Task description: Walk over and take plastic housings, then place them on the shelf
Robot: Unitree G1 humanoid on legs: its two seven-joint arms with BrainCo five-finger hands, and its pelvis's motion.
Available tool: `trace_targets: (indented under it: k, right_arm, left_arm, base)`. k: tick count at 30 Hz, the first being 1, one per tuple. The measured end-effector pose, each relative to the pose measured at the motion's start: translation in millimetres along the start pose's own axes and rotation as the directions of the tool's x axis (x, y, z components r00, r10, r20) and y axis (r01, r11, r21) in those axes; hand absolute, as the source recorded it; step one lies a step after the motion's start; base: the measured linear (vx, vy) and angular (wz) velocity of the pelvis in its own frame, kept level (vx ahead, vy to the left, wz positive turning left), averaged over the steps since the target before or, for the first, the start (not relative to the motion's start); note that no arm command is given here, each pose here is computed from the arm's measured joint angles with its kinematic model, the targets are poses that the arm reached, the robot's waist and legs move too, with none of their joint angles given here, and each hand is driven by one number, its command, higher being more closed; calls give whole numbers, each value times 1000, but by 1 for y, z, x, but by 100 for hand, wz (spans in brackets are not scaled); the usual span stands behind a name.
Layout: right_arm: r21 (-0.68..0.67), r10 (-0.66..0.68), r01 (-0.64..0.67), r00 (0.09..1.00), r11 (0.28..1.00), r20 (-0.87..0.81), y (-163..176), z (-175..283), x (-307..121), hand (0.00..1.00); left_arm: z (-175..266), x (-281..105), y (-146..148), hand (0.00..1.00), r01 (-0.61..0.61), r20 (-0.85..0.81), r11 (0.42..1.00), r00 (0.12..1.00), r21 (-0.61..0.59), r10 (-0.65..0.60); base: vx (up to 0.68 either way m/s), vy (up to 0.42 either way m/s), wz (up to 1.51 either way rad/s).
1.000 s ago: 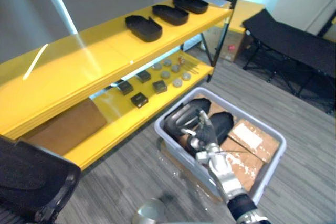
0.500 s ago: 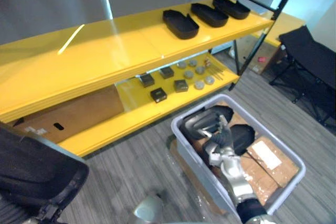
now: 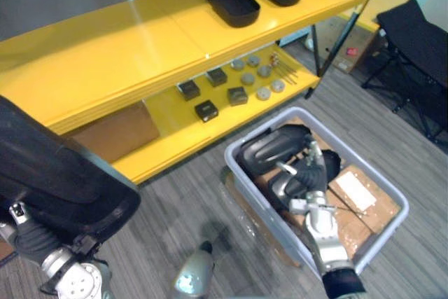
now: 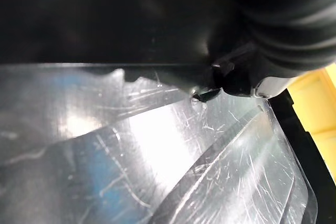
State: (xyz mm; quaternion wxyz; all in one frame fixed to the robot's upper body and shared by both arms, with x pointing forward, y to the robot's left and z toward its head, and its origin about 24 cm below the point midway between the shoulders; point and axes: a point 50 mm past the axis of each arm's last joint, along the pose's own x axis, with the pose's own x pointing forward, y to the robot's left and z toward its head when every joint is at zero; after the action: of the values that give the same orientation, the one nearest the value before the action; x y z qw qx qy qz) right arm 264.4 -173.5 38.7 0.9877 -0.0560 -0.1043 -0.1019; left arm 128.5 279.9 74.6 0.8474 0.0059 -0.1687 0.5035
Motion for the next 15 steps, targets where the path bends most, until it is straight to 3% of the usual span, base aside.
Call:
trace_targets:
  k: [6, 11, 15]
  right_arm:
    - [5, 2, -2, 1000, 1000, 27, -1, 5, 1, 0]
    - [-26, -46, 46, 999, 999, -6, -7, -3, -14, 0]
    - [-72, -67, 71, 996, 995, 54, -12, 3, -10, 0]
  left_arm:
    - [-1, 1, 4, 100, -20, -5, 1000, 1000, 16, 20]
    - [0, 1, 26, 100, -65, 5, 993, 998, 94, 65]
    - [10, 15, 12, 100, -59, 72, 998, 996, 26, 57]
  base:
    - [-107, -8, -8]
    - [64, 94, 18]
    - [127, 82, 55]
